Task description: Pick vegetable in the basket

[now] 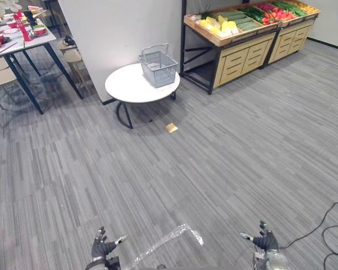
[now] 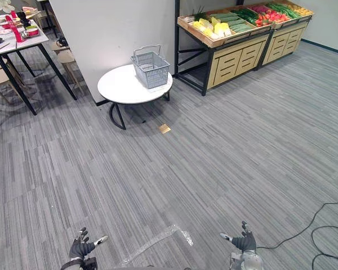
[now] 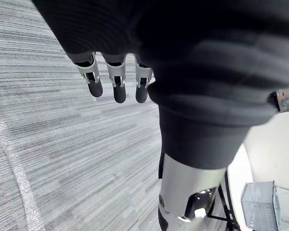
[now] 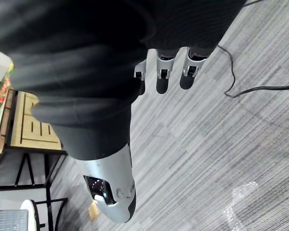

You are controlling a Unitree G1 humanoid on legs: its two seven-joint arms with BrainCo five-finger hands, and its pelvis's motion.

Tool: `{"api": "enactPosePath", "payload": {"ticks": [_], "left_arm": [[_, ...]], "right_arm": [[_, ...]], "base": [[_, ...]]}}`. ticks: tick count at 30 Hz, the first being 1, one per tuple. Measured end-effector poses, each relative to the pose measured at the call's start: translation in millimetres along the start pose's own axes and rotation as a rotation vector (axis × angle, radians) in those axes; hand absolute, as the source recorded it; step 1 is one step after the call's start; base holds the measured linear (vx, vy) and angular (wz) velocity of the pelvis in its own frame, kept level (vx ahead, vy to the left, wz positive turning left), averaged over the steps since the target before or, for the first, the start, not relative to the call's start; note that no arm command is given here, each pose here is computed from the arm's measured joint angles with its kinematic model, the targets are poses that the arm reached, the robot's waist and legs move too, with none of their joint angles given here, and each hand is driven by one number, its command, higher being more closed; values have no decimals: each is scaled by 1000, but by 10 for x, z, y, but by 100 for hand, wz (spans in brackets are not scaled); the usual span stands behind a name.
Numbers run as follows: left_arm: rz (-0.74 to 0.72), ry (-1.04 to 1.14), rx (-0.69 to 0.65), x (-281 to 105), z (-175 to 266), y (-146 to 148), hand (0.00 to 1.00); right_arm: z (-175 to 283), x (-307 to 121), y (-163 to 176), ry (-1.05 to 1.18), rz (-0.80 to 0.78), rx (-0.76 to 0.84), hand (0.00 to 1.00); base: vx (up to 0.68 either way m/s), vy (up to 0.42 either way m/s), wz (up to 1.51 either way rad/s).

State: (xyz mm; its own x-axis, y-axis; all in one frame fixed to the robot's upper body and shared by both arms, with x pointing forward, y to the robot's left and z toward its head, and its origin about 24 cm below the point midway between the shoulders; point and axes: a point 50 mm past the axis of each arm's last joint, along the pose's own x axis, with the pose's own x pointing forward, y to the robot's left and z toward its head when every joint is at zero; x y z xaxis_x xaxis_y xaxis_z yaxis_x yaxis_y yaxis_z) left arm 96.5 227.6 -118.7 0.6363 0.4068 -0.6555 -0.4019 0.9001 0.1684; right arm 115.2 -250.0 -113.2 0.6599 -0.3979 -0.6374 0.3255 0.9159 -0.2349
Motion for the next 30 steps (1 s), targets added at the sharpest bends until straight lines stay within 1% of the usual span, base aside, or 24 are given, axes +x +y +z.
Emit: {"api": "enactPosePath", "payload": {"ticks": [4, 9, 10, 13, 17, 21, 27, 30], "left_arm": [[-11, 14, -22, -29, -40, -79, 0], [-13, 15, -25, -32, -44, -89, 0], [-12, 11, -29, -30, -34, -89, 0], [-12, -1, -35, -26, -2, -87, 0], [-17, -65, -54, -9, 154, -104, 0], [-24, -96, -52, -2, 229, -105, 0], [-38, -166, -35, 63, 438, -130, 0], [-59, -219, -41, 166, 648, -229, 0]], "right_arm": [[-61, -32, -12, 18, -4, 6, 0], [-98, -55, 38, 32, 3, 45, 0], [-66, -43, 93, 23, 12, 60, 0], [-51, -37, 98, 18, 13, 62, 0], [136, 54, 149, -34, 23, 74, 0], [190, 53, 192, -56, 43, 63, 0], [301, 40, 250, -107, 70, 56, 0], [370, 86, 138, -128, 50, 21, 0]], "base": [[-30, -21, -1], [10, -23, -2], [74, -36, -12], [83, -10, -11], [103, 33, -12], [170, 105, -2], [375, 66, 17], [791, -83, 113]]}}
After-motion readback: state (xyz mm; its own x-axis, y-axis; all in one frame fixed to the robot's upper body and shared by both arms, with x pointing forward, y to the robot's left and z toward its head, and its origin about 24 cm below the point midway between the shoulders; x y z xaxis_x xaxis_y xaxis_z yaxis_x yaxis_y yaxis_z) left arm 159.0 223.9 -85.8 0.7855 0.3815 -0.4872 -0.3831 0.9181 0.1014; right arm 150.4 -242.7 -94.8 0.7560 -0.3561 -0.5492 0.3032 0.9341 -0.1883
